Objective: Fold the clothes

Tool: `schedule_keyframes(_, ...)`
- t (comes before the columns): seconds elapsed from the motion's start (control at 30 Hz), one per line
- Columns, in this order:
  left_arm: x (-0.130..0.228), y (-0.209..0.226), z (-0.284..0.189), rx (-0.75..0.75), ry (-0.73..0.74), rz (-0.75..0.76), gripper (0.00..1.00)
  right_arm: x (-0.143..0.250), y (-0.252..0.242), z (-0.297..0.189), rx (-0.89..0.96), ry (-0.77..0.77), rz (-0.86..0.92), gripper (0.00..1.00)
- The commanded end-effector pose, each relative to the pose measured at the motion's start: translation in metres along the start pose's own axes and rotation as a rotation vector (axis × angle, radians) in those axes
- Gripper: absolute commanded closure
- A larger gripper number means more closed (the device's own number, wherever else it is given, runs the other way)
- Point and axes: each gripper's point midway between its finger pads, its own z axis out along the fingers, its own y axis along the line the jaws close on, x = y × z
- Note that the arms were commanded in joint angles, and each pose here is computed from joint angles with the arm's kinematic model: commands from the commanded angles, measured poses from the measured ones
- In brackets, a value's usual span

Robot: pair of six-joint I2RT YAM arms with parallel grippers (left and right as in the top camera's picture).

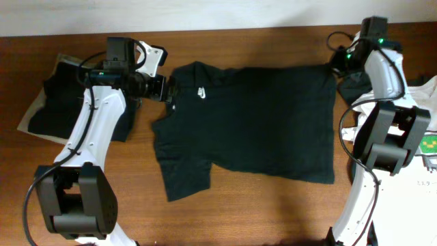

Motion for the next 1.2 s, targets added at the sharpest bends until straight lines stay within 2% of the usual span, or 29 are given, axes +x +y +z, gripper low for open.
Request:
schedule_keyframes(0.0,0.003,-0.012,0.014,0.016,0.022,0.029,0.01,-0.018,0.012,-0.034,-0.046,-0.02,-0.053,0.61)
schedule_keyframes(0.13,0.012,-0.019,0.058,0.039,0.058,0.052,0.02,0.01,0.025,-0.08,-0.038,0.116,-0.149,0.49)
schedule_keyframes(0.17,0.014,-0.02,0.077,0.046,0.059,0.063,0.08,0.025,0.033,-0.094,-0.055,0.175,-0.169,0.49)
schedule_keyframes(0.23,0.016,-0.019,0.097,0.051,0.056,0.073,0.09,0.05,0.045,-0.108,-0.066,0.261,-0.201,0.49)
schedule_keyframes(0.3,0.009,-0.017,0.11,0.048,0.017,0.089,0.27,0.065,0.058,-0.11,-0.08,0.308,-0.223,0.49)
schedule_keyframes(0.4,0.028,-0.015,0.114,0.047,0.091,0.019,0.29,0.091,0.081,-0.114,-0.094,0.37,-0.298,0.49)
schedule_keyframes(0.5,0.04,-0.007,0.09,0.028,0.163,-0.027,0.28,0.1,0.104,-0.142,-0.115,0.341,-0.363,0.49)
schedule_keyframes(0.6,0.024,0.001,0.018,-0.019,0.14,-0.063,0.28,0.104,0.135,-0.216,-0.166,0.189,-0.432,0.46)
schedule_keyframes(0.67,0.025,0.004,-0.027,-0.098,0.138,-0.064,0.22,0.111,0.138,-0.271,-0.168,0.089,-0.446,0.42)
schedule_keyframes(0.7,0.029,0.005,-0.061,-0.159,0.141,-0.067,0.18,0.114,0.13,-0.303,-0.132,0.017,-0.426,0.39)
schedule_keyframes(0.77,0.038,-0.004,-0.087,-0.163,0.154,-0.073,0.16,0.119,0.127,-0.341,-0.122,-0.079,-0.377,0.36)
schedule_keyframes(0.83,0.061,-0.013,-0.1,-0.154,0.237,-0.122,0.16,0.126,0.125,-0.372,-0.139,-0.147,-0.327,0.35)
schedule_keyframes(0.97,0.116,-0.023,-0.097,-0.135,0.434,-0.252,0.15,0.136,0.12,-0.37,-0.136,-0.115,-0.285,0.35)
schedule_keyframes(1.07,0.148,-0.029,-0.088,-0.12,0.526,-0.326,0.15,0.151,0.113,-0.365,-0.128,-0.071,-0.277,0.35)
schedule_keyframes(1.17,0.189,-0.045,-0.068,-0.031,0.613,-0.388,0.14,0.172,0.086,-0.352,-0.037,-0.009,-0.226,0.34)
